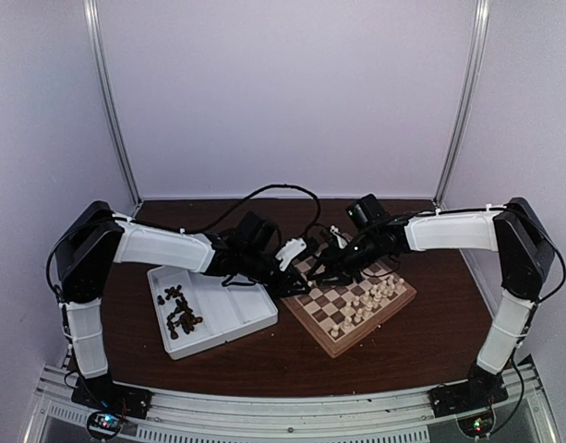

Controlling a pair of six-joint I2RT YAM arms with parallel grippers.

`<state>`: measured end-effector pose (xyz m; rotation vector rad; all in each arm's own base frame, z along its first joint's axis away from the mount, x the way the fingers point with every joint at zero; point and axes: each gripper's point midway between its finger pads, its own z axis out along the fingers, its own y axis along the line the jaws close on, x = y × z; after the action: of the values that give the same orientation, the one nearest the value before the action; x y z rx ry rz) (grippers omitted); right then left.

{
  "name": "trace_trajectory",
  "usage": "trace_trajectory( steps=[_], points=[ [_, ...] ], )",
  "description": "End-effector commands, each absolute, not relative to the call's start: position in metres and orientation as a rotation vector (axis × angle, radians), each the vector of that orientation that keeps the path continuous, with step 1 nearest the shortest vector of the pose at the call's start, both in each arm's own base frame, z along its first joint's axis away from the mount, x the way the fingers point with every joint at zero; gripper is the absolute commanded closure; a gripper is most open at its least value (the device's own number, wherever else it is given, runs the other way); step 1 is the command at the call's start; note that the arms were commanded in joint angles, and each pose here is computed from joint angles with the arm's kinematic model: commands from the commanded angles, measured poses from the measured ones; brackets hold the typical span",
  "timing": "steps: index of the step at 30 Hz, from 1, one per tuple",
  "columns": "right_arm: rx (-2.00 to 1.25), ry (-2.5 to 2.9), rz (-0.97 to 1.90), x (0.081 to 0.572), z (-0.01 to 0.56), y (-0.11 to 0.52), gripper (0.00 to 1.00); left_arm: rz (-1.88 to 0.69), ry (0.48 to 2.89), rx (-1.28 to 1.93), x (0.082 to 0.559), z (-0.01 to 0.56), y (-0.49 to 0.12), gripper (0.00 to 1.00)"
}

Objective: Set up the chess pieces on the board
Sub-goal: Place the chess piece on the chessboard.

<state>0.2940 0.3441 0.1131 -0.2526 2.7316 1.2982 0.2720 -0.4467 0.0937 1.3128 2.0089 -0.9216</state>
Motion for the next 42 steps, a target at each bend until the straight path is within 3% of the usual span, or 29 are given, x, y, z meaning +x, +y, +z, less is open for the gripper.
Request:
trace_trajectory(
  steps=[1, 19, 42],
  points=[
    [-0.235, 2.751, 1.352, 0.29, 0.101, 0.349, 0.64, -0.914, 1.903, 1.329, 0.279, 0.103, -0.464, 0.92],
    [-0.111, 2.773, 1.445, 0.29, 0.076, 0.355, 0.76, -0.873, 1.831, 1.279, 0.29, 0.091, -0.466, 0.92],
    [-0.111, 2.87, 1.266, 0.291, 0.046, 0.342, 0.84, -0.819, 1.842, 1.276, 0.294, 0.054, -0.463, 0.9]
  ],
)
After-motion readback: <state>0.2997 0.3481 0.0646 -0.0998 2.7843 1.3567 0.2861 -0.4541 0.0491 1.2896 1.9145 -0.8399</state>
